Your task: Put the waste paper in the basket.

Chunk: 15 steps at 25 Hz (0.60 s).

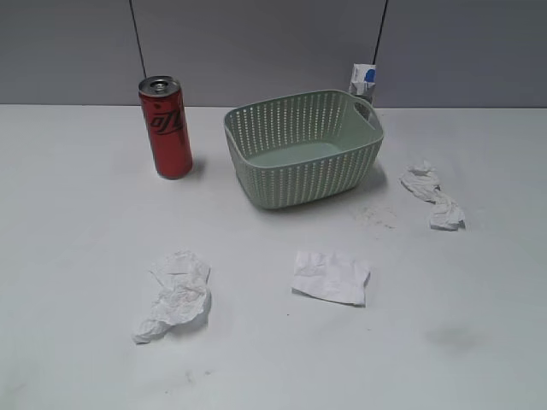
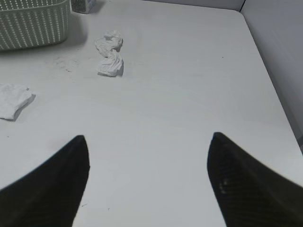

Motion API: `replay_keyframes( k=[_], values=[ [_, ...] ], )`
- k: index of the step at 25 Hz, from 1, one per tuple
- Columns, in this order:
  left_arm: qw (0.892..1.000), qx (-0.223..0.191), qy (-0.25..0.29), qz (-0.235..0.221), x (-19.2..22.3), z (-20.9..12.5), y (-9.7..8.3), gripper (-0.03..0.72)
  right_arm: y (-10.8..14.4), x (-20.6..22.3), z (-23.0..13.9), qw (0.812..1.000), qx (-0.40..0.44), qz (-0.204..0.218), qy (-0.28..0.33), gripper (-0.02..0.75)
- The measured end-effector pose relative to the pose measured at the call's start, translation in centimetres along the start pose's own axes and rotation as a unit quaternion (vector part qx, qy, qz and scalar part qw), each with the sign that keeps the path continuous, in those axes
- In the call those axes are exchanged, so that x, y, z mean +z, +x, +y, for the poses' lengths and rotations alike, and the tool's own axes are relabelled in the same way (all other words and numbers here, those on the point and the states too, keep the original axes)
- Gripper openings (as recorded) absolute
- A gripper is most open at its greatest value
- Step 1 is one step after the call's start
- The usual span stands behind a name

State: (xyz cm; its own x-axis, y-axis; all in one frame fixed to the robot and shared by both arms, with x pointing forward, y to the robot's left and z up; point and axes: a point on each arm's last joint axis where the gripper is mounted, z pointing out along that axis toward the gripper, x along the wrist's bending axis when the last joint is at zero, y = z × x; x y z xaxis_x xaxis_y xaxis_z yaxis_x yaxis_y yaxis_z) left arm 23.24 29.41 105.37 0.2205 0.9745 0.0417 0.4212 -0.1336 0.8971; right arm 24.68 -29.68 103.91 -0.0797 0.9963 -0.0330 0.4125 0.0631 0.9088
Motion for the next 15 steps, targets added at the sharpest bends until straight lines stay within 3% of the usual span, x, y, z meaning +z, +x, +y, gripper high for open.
replay_keyframes(
  k=[15],
  values=[
    [1.000, 0.000, 0.000, 0.000, 0.00, 0.00, 0.00, 0.573, 0.00, 0.00, 0.00, 1.000, 0.000, 0.000, 0.000, 0.588]
  ],
)
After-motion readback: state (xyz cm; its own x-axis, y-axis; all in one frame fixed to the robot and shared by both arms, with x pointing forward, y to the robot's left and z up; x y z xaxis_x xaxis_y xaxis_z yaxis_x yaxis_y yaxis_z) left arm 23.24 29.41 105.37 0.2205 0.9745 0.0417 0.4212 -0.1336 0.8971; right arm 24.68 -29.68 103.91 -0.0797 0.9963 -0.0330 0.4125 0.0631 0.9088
